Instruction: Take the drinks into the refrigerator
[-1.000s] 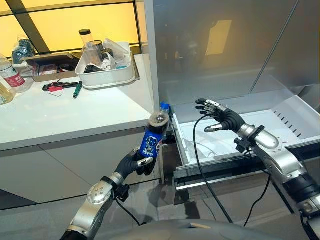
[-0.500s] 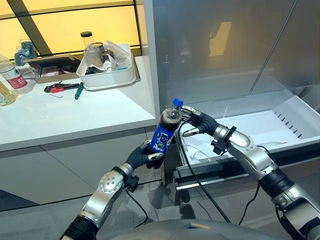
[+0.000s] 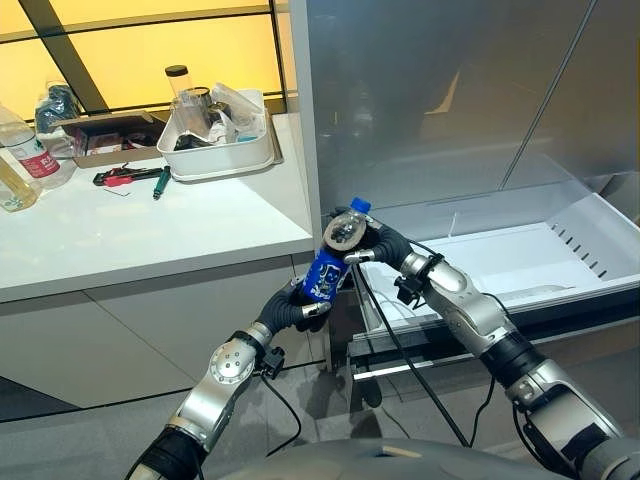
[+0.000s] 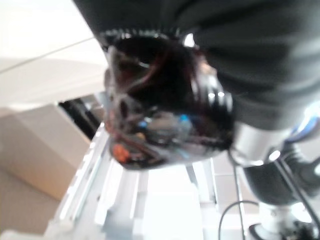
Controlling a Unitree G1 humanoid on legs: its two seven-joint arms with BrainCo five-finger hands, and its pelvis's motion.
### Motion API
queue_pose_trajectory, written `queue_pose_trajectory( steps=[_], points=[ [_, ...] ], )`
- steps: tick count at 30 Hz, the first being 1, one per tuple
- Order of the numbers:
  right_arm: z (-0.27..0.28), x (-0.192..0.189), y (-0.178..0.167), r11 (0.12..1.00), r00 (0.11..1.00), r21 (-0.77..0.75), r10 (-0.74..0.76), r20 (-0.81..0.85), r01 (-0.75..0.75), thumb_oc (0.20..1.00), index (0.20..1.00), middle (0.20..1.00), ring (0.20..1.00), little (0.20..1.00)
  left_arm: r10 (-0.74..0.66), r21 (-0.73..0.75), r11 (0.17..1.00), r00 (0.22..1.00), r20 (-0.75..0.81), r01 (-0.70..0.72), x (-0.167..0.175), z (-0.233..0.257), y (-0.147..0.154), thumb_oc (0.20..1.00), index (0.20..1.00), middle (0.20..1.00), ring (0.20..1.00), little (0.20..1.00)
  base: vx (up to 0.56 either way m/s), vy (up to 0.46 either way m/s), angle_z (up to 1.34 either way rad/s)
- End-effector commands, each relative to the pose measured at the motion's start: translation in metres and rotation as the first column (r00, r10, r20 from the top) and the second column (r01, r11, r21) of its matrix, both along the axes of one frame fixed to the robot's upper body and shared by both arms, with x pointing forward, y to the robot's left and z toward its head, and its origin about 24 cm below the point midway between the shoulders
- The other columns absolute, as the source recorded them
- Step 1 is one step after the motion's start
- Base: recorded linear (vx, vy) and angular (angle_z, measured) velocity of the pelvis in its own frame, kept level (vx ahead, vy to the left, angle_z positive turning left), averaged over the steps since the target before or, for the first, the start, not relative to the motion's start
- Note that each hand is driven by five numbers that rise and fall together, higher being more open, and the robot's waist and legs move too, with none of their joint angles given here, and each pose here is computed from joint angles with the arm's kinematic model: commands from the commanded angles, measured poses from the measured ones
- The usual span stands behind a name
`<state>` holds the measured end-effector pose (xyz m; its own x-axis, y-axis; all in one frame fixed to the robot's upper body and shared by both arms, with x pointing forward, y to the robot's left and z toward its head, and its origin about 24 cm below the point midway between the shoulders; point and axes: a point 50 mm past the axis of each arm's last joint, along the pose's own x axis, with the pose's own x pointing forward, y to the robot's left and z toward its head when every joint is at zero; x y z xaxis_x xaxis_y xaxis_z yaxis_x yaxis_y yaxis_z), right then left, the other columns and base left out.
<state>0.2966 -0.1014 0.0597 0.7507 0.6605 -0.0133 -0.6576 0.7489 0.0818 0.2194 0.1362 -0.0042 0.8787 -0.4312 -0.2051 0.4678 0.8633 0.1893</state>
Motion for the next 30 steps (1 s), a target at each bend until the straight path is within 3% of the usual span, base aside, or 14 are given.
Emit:
queue_pose_trajectory(
  steps=[1,5,6,7,8,9,20,28,29,30],
  points=[
    [0.023,0.008,0.037,0.987,0.997,0.151,0.055,0.048,-0.062,1.000,1.000,1.000,1.000,1.000,-0.054,-0.082,0.993,0.941,0.333,0.086,0.042,0.060,-0.032,0.200,0.200,0.200,0.200,0.200,0.00,0.000,0.00],
    [0.018,0.007,0.046,0.986,0.998,0.159,0.052,0.020,-0.054,1.000,1.000,1.000,1.000,1.000,-0.032,-0.077,0.995,0.942,0.333,0.061,0.044,0.059,-0.031,0.200,0.200,0.200,0.200,0.200,0.00,0.000,0.00],
    [0.018,0.007,0.046,0.986,0.998,0.159,0.052,0.020,-0.054,0.890,0.890,0.890,0.890,0.890,-0.032,-0.077,0.995,0.942,0.333,0.061,0.044,0.059,-0.030,0.200,0.200,0.200,0.200,0.200,0.00,0.000,0.00],
    [0.020,0.008,0.048,0.989,0.997,0.136,0.059,0.039,-0.064,0.341,0.341,0.341,0.341,0.341,-0.023,-0.079,0.996,0.942,0.335,0.052,0.044,0.060,-0.027,0.200,0.200,0.200,0.200,0.200,0.00,0.000,0.00],
    [0.020,0.008,0.049,0.989,0.997,0.136,0.060,0.040,-0.064,0.341,0.341,0.341,0.341,0.341,-0.023,-0.079,0.996,0.942,0.335,0.052,0.044,0.060,-0.027,0.200,0.200,0.200,0.200,0.200,0.00,0.000,0.00],
    [0.021,0.008,0.048,0.990,0.997,0.125,0.055,0.050,-0.061,0.200,0.200,0.200,0.200,0.200,-0.010,-0.082,0.996,0.941,0.337,0.040,0.044,0.060,-0.024,0.200,0.200,0.200,0.200,0.200,0.00,0.000,0.00],
    [0.028,0.008,0.030,0.983,0.996,0.178,-0.048,0.077,0.034,0.200,0.200,0.200,0.200,0.200,0.061,-0.112,0.993,0.956,0.288,-0.030,0.033,0.051,-0.003,0.200,0.200,0.200,0.200,0.200,0.00,0.000,0.00],
    [0.029,0.008,0.012,0.972,0.988,0.204,-0.134,0.082,0.115,0.200,0.200,0.200,0.200,0.200,0.092,-0.130,0.990,0.963,0.253,-0.060,0.036,0.044,-0.007,0.200,0.200,0.200,0.200,0.200,0.00,0.000,0.00],
    [0.030,0.007,0.008,0.970,0.985,0.206,-0.147,0.086,0.127,0.200,0.200,0.200,0.200,0.200,0.098,-0.134,0.989,0.966,0.240,-0.067,0.036,0.042,-0.006,0.498,0.498,0.498,0.498,0.498,0.00,0.000,0.00],
    [0.031,0.007,0.006,0.969,0.983,0.207,-0.156,0.092,0.135,0.200,0.200,0.200,0.200,0.200,0.101,-0.137,0.988,0.967,0.233,-0.070,0.036,0.041,-0.006,0.592,0.592,0.592,0.592,0.592,0.00,0.000,0.00]
  ],
)
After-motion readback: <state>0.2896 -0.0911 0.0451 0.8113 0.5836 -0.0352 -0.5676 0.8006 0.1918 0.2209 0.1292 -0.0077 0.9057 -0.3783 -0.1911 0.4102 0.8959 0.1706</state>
